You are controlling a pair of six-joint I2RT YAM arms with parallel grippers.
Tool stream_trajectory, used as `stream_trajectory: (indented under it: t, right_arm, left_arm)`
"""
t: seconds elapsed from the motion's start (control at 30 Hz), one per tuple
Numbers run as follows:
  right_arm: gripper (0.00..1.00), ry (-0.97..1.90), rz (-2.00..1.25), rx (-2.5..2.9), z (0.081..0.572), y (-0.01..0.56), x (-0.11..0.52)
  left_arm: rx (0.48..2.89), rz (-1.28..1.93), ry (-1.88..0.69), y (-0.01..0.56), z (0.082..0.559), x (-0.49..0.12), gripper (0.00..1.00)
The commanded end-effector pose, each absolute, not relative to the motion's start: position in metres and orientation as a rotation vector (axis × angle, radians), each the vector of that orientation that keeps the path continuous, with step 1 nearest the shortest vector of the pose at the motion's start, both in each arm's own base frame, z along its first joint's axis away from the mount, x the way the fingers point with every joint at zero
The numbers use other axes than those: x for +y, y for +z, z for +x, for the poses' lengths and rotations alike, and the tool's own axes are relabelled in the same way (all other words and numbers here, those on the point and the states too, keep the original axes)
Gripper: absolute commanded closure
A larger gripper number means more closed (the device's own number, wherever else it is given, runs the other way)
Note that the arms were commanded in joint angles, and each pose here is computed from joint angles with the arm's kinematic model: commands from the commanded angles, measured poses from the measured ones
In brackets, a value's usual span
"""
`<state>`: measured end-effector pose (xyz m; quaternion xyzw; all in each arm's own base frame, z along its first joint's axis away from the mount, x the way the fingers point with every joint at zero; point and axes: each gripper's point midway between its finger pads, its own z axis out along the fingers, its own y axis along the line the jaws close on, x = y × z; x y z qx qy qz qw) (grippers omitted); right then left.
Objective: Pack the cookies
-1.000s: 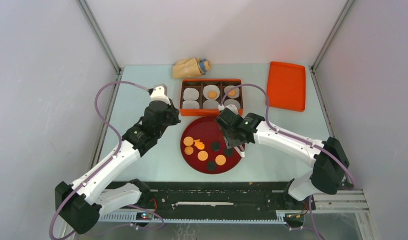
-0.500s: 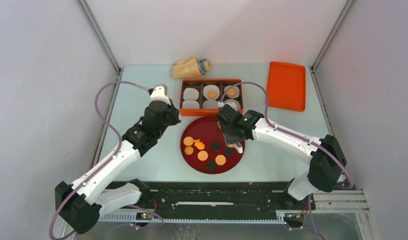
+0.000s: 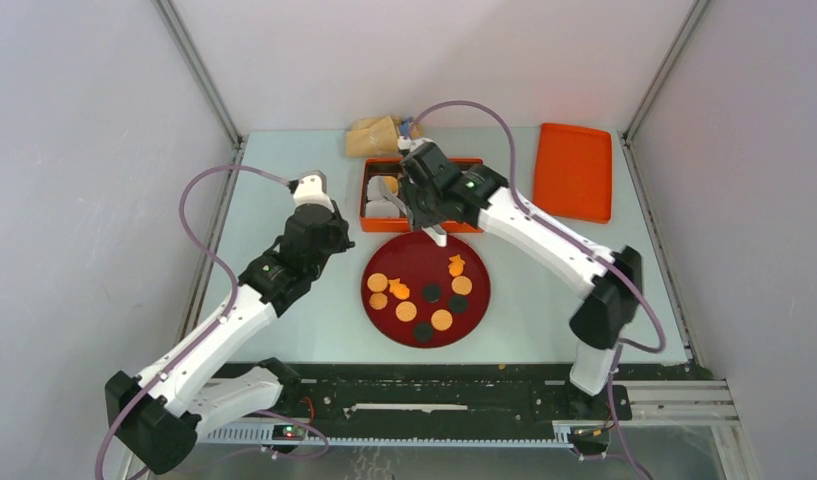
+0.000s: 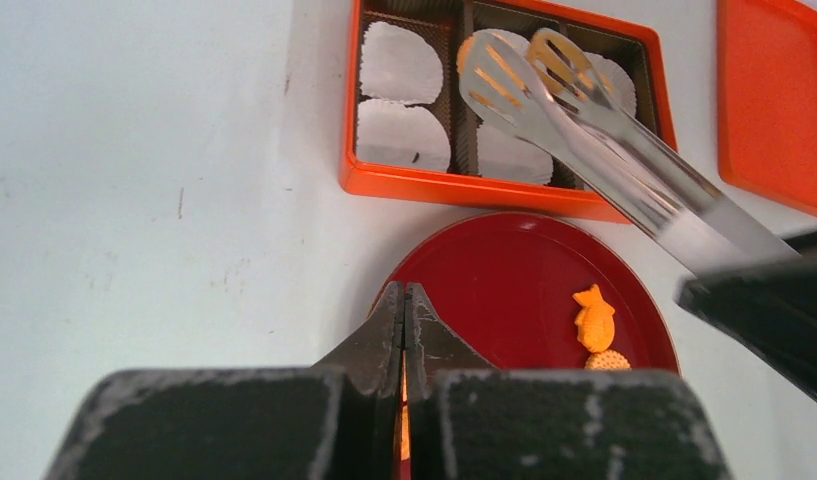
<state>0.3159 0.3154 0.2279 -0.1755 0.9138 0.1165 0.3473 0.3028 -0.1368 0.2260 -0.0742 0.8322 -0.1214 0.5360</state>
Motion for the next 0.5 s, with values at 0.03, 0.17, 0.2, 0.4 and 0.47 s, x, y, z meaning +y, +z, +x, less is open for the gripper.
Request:
stream_trajectory:
  t: [0.03, 0.17, 0.2, 0.4, 0.47]
  right_arm:
    - [0.78, 0.322, -0.503, 2.354, 0.362, 0.217, 0.342]
    - [0.79, 0.325, -0.493, 2.37, 0.397, 0.201, 0.353]
    - [0.79, 0.33, -0.49, 2.37, 0.404, 0.2, 0.354]
    - [0.79, 0.352, -0.478, 2.378, 0.43, 0.187, 0.356]
    - [0.78, 0.349, -0.486, 2.396, 0.432, 0.179, 0.356]
  left_arm:
    - [1.894, -0.244, -0.244, 0.261, 0.302, -0.117, 1.0]
    - [1.884, -0.252, -0.231, 0.263, 0.301, -0.112, 1.0]
    - [1.886, -0.252, -0.231, 0.262, 0.301, -0.112, 1.0]
    - [1.899, -0.247, -0.227, 0.258, 0.302, -0.113, 1.0]
    - [1.9, -0.247, -0.226, 0.258, 0.302, -0.113, 1.0]
